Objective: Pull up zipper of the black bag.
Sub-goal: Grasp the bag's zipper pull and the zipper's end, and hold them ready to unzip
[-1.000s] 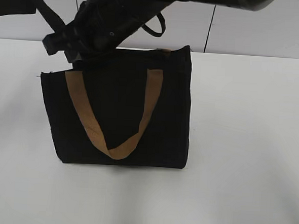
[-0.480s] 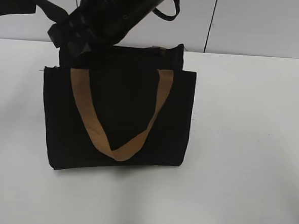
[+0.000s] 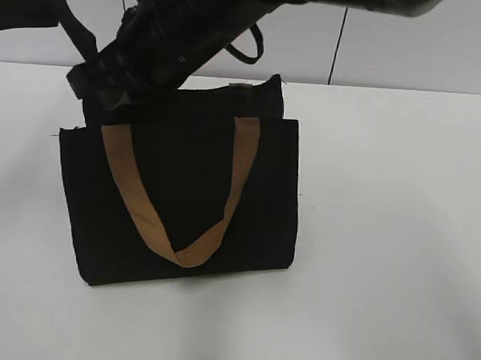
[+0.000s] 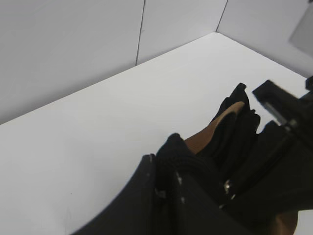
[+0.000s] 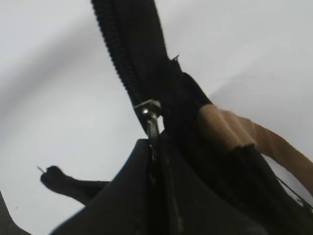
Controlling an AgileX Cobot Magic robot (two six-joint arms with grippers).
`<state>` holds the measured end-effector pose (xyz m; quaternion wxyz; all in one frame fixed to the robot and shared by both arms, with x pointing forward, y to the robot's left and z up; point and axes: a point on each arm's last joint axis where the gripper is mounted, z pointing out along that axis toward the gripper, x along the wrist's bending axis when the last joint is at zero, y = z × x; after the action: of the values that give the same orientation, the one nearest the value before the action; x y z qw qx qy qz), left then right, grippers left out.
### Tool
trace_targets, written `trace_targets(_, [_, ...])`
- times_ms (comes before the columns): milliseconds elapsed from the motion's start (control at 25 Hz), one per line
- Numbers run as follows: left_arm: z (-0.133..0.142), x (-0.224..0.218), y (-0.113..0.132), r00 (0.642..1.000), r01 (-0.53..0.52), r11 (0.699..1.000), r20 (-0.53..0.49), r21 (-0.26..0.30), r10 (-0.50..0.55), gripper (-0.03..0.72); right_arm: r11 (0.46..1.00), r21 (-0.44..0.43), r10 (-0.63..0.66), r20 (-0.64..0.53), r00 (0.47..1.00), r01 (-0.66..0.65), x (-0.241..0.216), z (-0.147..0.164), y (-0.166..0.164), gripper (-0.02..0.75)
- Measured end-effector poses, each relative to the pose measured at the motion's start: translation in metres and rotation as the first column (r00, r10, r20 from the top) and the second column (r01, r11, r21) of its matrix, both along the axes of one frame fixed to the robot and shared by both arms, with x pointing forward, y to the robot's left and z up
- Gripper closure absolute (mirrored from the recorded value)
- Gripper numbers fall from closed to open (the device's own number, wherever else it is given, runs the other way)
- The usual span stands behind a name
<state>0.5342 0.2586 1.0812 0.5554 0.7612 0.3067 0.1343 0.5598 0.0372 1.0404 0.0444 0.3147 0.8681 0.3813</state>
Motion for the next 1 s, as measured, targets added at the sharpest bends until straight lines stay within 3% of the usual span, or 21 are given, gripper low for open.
trace_targets(320, [0.0002, -0.0008, -0.0007, 1.000, 0.010, 1.000, -0.003, -0.006, -0.010, 0.667, 1.000, 0.025, -0.016, -0.013, 1.000, 0.016, 0.0042, -0.0090, 0.0050, 0.691])
trace_targets(680, [0.0002, -0.0009, -0.0007, 1.000, 0.011, 1.000, -0.003, -0.006, -0.011, 0.667, 0.999, -0.006, 0.033, -0.014, 0.999, -0.033, 0.0010, -0.0101, 0.0041, 0.559])
trace_targets(1000, [0.0002, -0.0009, -0.0007, 1.000, 0.011, 1.000, -0.003, -0.006, -0.011, 0.667, 0.998, -0.014, 0.058, 0.002, 0.998, -0.058, -0.0020, -0.0028, 0.0018, 0.535])
